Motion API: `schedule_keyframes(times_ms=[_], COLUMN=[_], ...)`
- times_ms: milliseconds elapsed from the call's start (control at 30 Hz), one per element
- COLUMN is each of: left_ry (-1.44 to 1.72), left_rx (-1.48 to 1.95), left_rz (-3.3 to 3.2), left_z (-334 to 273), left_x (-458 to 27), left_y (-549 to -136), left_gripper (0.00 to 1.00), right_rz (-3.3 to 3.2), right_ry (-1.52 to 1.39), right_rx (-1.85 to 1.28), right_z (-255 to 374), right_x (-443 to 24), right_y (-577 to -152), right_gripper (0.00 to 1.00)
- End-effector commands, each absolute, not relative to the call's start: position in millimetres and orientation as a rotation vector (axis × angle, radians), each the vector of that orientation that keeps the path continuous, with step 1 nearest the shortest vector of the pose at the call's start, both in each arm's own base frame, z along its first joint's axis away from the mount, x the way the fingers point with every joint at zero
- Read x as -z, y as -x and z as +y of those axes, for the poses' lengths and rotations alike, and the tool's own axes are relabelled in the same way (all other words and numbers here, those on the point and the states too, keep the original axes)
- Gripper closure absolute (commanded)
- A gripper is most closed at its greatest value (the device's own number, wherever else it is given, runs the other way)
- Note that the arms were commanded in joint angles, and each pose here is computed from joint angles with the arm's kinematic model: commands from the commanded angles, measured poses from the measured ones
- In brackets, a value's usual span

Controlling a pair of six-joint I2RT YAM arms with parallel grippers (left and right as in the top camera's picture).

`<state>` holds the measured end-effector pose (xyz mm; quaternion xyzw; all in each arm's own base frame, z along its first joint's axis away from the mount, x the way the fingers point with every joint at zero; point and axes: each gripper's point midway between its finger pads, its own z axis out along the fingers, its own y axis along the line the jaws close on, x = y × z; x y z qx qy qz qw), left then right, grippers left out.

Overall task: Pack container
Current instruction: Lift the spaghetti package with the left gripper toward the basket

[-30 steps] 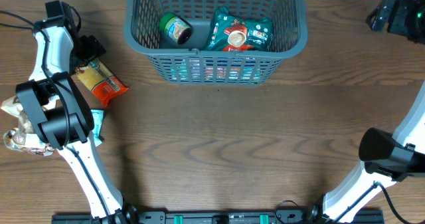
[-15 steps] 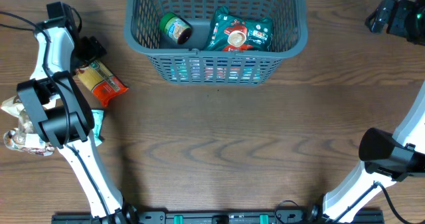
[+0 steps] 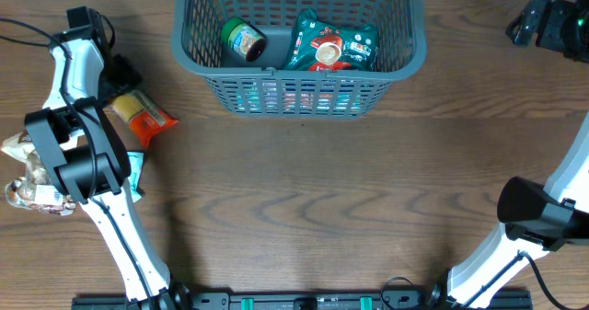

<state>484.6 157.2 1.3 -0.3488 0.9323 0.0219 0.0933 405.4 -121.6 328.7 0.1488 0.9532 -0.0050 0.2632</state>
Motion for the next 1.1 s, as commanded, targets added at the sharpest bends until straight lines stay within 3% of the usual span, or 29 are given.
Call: schedule_keyframes(times_ms=[0,100,233,267,300,333,733,1067], left_ry=[1.053,1.040,0.938,0.903,0.857,0.816,0.205,-0.393], left_rx=[-0.041,-0.040,-0.041,-0.041,-0.043,-0.044,-0.112,-0.251], left_rz=[2.818,2.805,2.770,2.755,2.740,2.725,2.394,2.168], left_z=[150,150,148,146,143,140,73,6], left_x=[12,-4,-49,-66,-85,-101,-324,-401], left_y=[-476,-476,-479,-479,-479,-478,-432,-401], left_gripper=[0.52,0.55,0.70,0.75,0.92,0.94,0.94,0.95], right_rz=[2.596,2.598,2.601,2.602,2.603,2.603,2.609,2.618], right_ry=[-0.429,-0.429,-0.429,-0.430,-0.430,-0.430,-0.389,-0.326], right_rx=[0.000,0.000,0.000,0.000,0.000,-0.001,0.010,0.026], right_z=[-123,-123,-123,-123,-123,-123,-123,-123], right_x=[-321,-321,-321,-321,-321,-320,-321,-321], right_y=[-407,-406,-406,-405,-405,-405,-405,-405], right_gripper=[0.01,0.01,0.01,0.01,0.01,0.01,0.01,0.01])
